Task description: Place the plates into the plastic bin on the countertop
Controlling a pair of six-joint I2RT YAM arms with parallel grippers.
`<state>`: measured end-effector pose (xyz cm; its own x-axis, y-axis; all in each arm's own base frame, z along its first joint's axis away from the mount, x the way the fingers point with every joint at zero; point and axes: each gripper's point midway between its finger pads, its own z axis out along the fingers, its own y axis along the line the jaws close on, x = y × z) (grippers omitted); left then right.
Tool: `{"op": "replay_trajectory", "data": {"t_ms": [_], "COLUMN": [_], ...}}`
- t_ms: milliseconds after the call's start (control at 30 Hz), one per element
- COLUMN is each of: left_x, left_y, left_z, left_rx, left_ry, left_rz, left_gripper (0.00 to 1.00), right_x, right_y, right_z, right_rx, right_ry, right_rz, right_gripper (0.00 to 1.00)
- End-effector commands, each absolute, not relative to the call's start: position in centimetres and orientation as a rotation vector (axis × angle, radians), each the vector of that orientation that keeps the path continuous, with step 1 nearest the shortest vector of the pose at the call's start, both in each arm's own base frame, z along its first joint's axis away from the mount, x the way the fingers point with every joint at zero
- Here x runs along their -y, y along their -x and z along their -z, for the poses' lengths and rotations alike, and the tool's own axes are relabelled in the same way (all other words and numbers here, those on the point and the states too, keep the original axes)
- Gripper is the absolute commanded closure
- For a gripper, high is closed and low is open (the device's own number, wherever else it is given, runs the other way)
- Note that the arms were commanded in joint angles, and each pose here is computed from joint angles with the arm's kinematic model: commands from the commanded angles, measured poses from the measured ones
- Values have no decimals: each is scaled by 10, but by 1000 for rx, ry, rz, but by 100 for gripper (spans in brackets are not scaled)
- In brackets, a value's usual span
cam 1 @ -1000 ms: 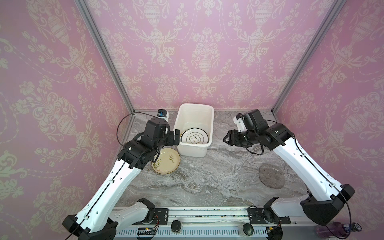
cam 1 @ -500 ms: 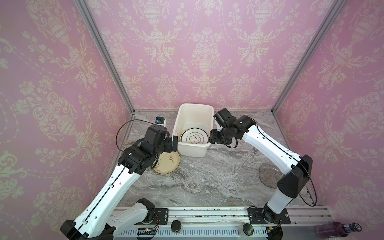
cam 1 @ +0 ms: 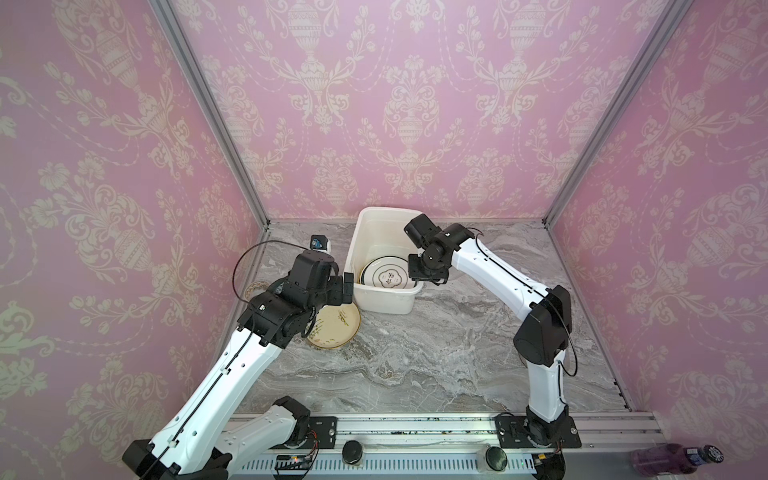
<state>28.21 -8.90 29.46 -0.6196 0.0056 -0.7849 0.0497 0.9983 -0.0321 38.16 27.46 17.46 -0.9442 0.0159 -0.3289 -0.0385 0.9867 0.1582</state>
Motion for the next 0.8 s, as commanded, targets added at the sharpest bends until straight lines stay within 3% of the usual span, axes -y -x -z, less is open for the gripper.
{"op": "replay_trajectory", "data": {"t_ms": [0, 367, 767], "left_x": [82, 86, 74], "left_y": [-283, -285, -272], "left_z": [-292, -288, -267], "left_rx": [-2248, -2269, -2355], "left_ry": [-23, -3, 111], "left_rz": [28, 49, 29], "left_gripper": [1, 1, 1], "right_x": [-276, -244, -218], "right_y": [-390, -408, -418], "right_z": [-181, -183, -190], "right_rx": [-2768, -2756, -2734], "right_ry": [36, -28, -50], "right_rz": [-217, -234, -225], "right_gripper": [73, 95, 96]}}
